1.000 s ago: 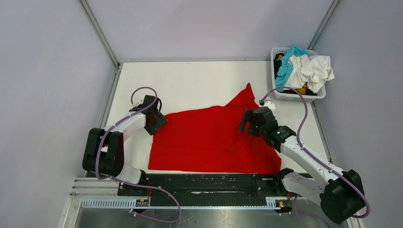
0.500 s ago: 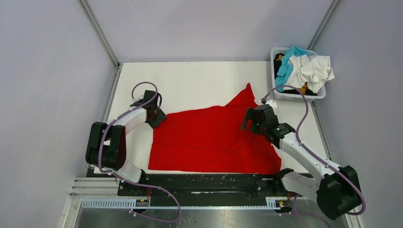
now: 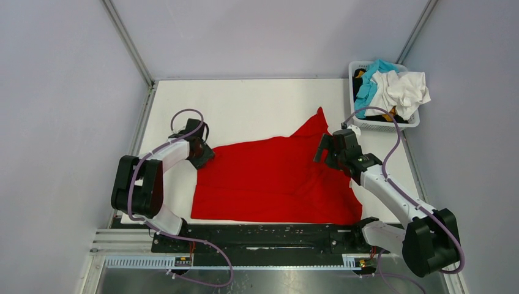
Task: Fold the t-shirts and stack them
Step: Grab the side of the flattened tshirt furthest away from the robot with both arms
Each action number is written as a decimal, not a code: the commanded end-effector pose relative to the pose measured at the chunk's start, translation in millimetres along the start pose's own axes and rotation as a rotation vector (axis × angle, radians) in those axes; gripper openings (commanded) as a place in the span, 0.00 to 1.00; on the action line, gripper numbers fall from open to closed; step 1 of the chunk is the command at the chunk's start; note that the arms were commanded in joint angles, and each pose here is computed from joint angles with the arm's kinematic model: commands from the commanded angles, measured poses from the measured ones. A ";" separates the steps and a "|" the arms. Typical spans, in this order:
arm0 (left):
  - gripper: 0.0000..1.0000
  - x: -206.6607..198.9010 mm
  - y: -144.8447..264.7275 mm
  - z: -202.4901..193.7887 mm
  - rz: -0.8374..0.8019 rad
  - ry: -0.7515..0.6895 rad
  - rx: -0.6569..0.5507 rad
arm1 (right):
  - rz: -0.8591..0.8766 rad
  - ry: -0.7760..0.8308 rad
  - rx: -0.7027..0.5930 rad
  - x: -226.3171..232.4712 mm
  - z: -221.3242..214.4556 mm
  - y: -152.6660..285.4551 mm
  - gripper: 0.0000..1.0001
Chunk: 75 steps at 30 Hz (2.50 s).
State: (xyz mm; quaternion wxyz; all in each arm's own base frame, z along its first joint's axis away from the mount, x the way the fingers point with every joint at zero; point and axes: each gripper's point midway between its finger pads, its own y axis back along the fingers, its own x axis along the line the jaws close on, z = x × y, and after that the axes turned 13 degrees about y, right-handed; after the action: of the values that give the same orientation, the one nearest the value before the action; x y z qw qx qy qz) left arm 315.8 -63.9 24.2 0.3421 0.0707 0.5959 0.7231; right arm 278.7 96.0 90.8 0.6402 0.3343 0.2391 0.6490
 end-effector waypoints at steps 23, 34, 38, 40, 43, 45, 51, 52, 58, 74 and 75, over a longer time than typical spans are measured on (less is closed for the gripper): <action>0.27 -18.4 6.2 12.2 0.001 -0.027 0.001 | -0.007 -0.011 -0.049 -3.1 21.3 0.7 1.00; 0.17 -29.2 -5.6 9.9 -0.008 -0.011 0.030 | -0.025 -0.007 -0.052 -8.0 21.9 0.5 0.99; 0.00 -33.1 -2.4 12.3 -0.019 -0.005 0.021 | -0.028 -0.011 -0.048 -7.8 23.9 -1.5 0.99; 0.00 -36.2 1.0 15.3 -0.029 -0.006 0.011 | -0.026 -0.012 -0.049 -6.6 27.4 -2.2 1.00; 0.00 -38.2 6.3 19.9 -0.031 -0.011 -0.001 | -0.025 -0.013 -0.046 -4.8 31.2 -4.5 0.99; 0.00 -40.0 9.1 22.2 -0.031 -0.014 -0.006 | -0.026 -0.012 -0.044 -4.2 33.5 -5.8 0.99; 0.00 -44.8 14.3 31.6 -0.029 -0.025 -0.036 | -0.046 -0.013 -0.037 -5.1 43.5 -13.6 1.00; 0.00 -44.4 14.7 34.2 -0.023 -0.024 -0.044 | -0.053 -0.020 -0.036 -6.2 47.0 -16.0 0.99; 0.00 -50.8 21.4 47.6 -0.039 -0.007 -0.073 | -0.058 -0.063 -0.013 -3.4 91.0 -41.9 1.00; 0.00 -64.6 23.0 63.0 -0.086 -0.001 -0.070 | 0.089 -0.175 0.116 38.6 167.6 -161.4 0.99; 0.00 -63.8 22.5 61.8 -0.087 -0.003 -0.067 | 0.099 -0.176 0.129 39.4 168.6 -167.1 0.98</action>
State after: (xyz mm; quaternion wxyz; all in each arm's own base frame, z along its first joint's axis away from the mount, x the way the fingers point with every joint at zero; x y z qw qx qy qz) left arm 375.8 -51.6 68.4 0.3552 0.0494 0.5803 0.7312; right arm 494.5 109.6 72.1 0.6351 0.4214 0.2284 0.6058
